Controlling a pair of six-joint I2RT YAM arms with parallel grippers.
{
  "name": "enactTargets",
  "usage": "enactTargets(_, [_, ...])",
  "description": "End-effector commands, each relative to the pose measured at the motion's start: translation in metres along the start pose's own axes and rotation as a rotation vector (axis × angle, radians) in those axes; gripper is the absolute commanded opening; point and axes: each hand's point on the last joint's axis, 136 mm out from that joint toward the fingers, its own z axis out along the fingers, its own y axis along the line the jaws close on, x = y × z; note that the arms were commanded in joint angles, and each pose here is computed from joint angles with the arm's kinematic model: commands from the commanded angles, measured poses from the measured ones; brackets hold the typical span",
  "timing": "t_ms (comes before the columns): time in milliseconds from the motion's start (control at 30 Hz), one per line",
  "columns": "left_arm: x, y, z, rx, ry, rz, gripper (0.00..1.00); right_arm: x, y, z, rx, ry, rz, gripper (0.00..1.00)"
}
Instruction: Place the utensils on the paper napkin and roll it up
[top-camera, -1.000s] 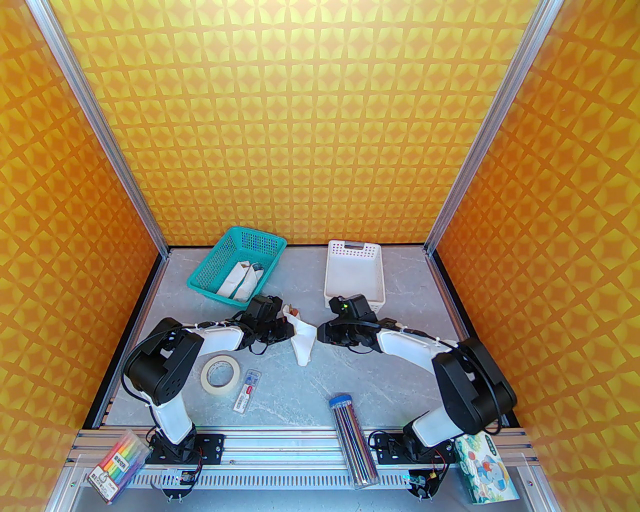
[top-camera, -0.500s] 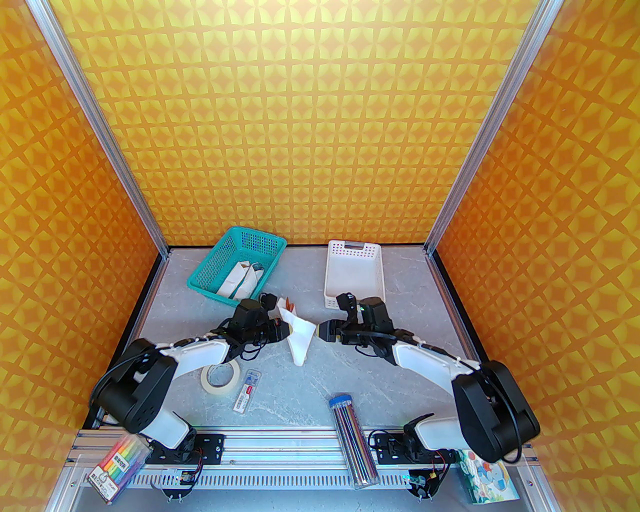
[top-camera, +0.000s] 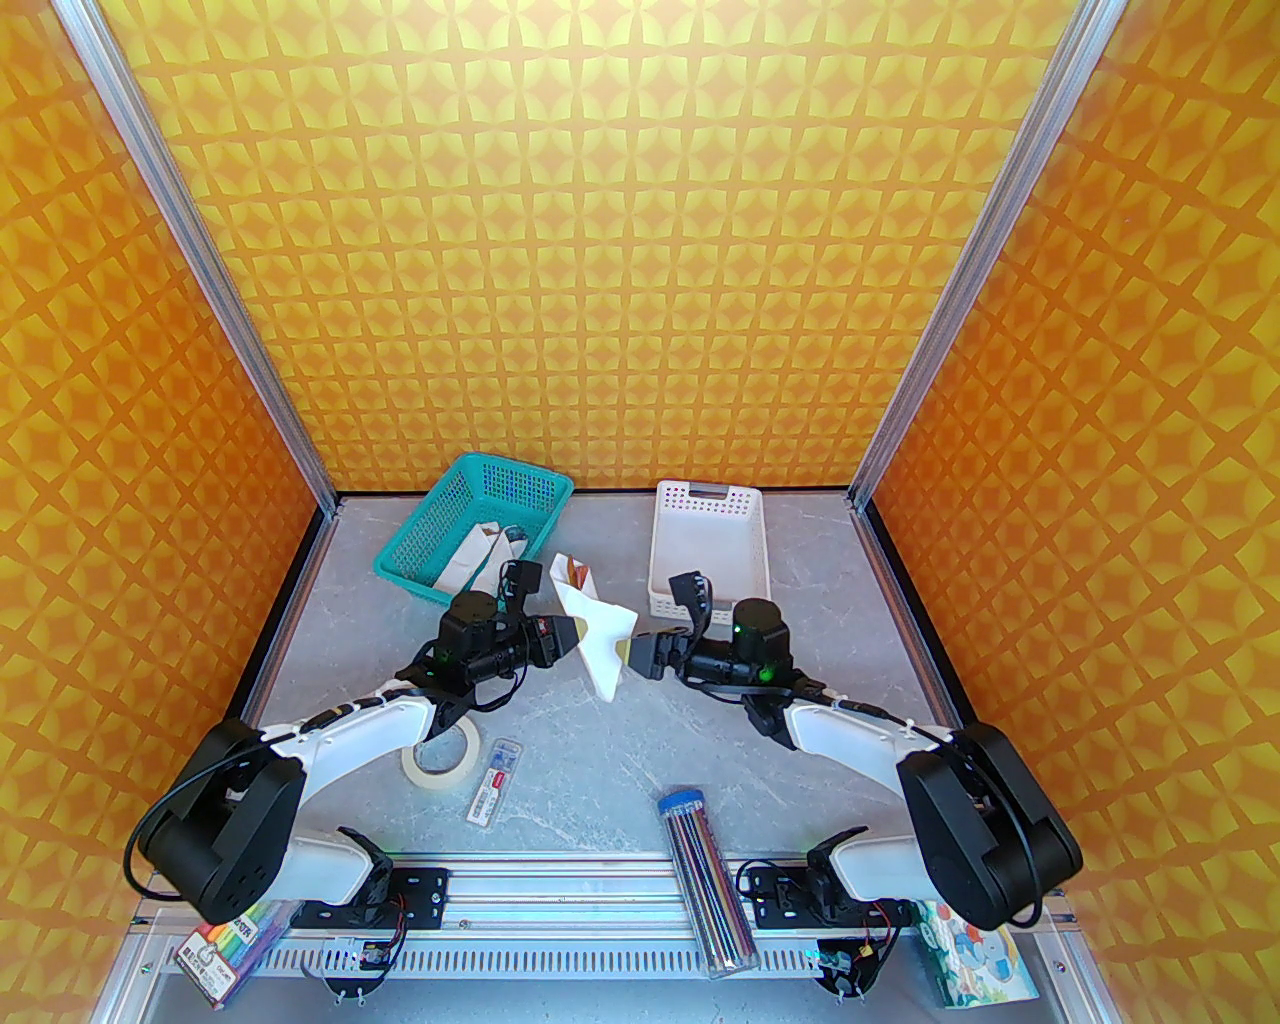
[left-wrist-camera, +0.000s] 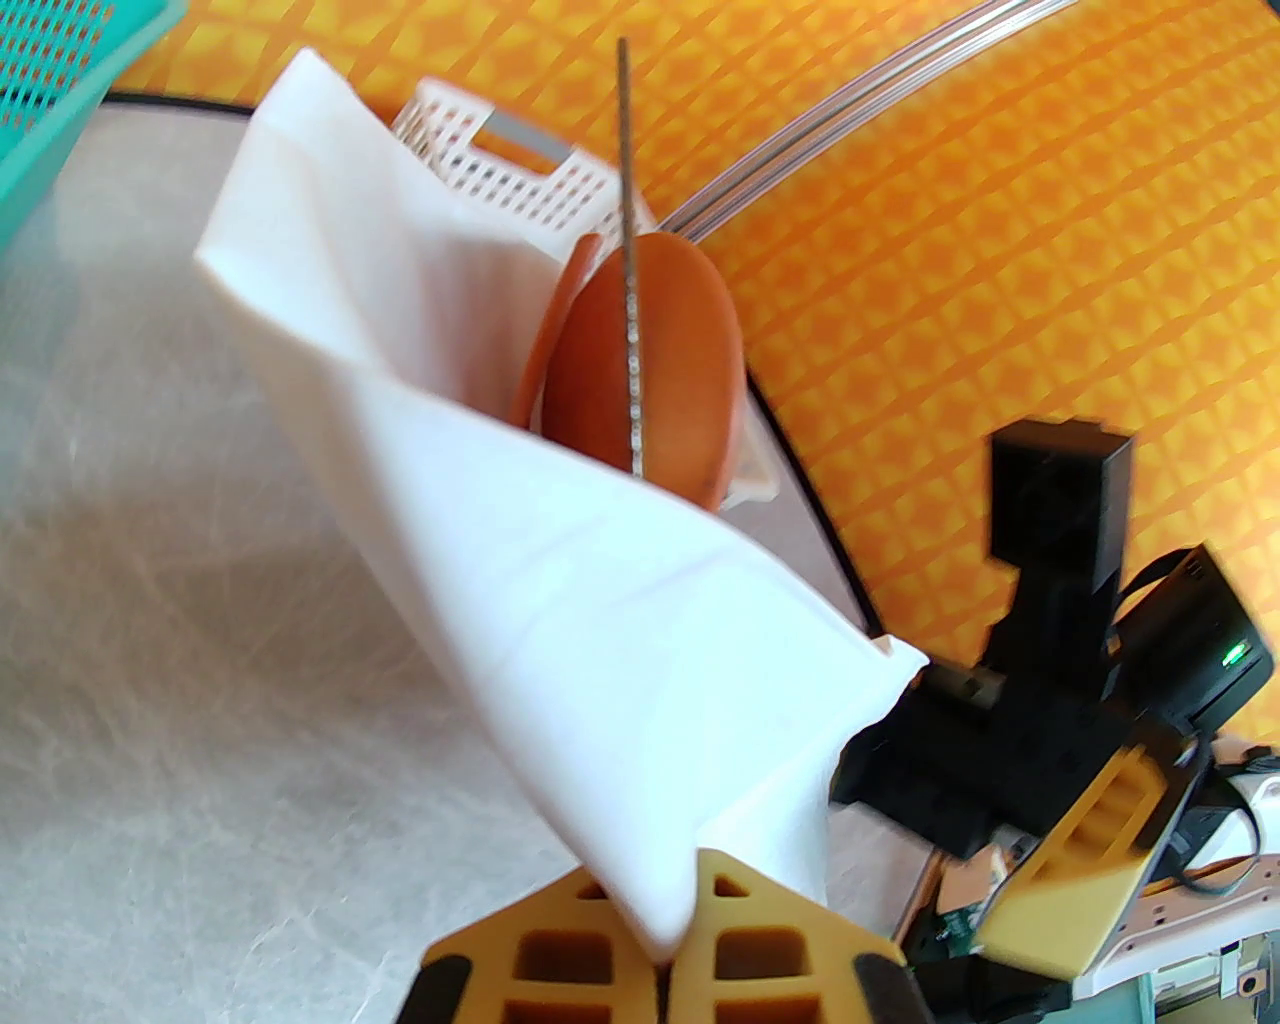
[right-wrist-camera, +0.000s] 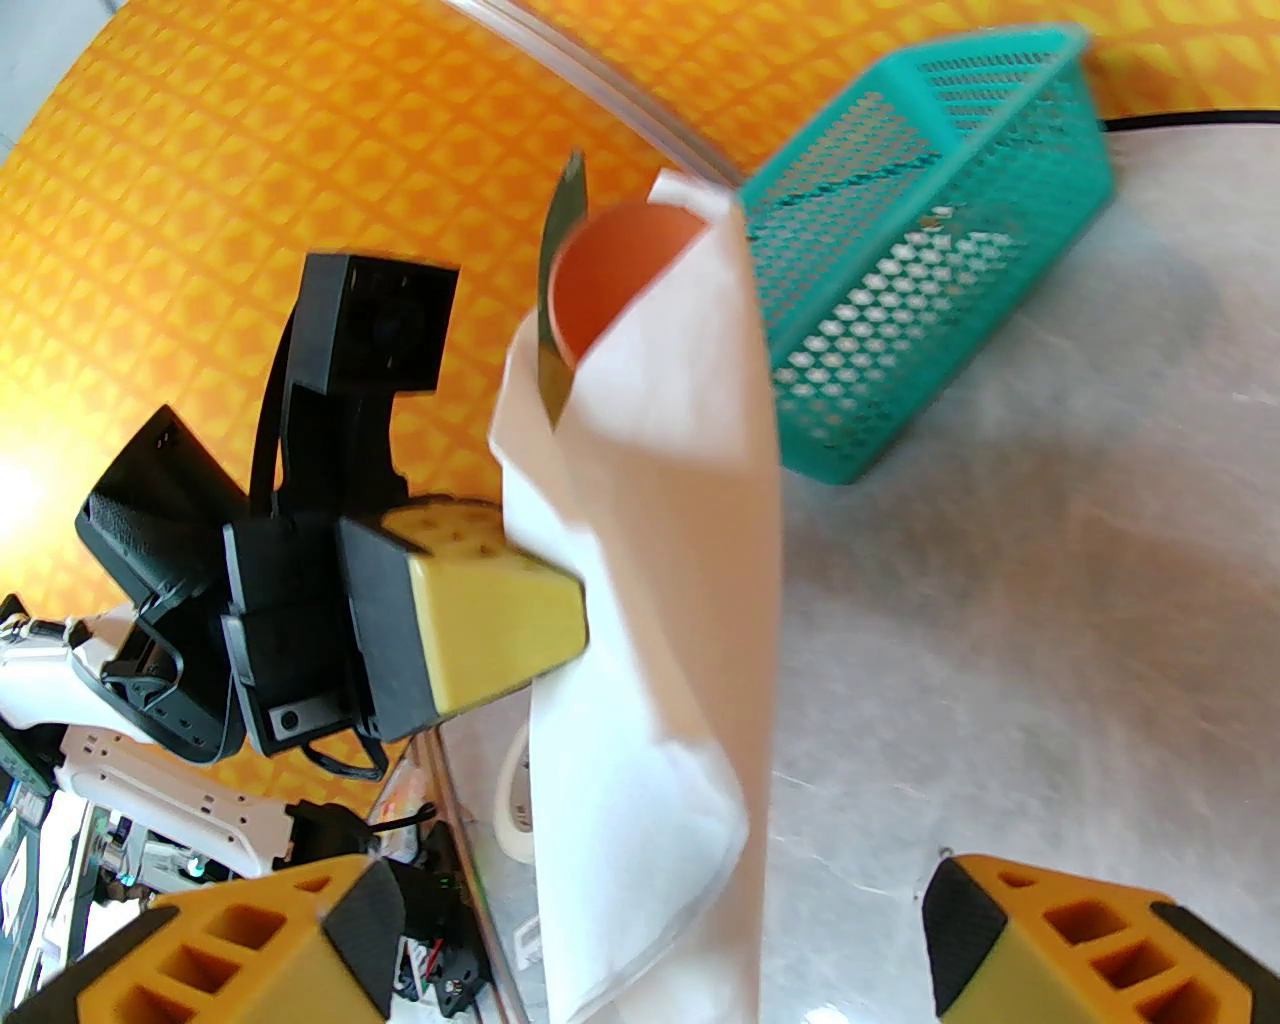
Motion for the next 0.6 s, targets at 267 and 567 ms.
enactTargets(267, [-0.016,-0.013,-0.005,0.043,-0.05,-0.038,0.0,-0.007,0.033,0.019,-0.102,-0.024,-0.061,0.85])
enactTargets(567, [-0.012,-0.006,0.001,0.032,-0.037,-0.08,0.0,-0.007,0.041,0.03,-0.096,0.007,-0.086,0.68])
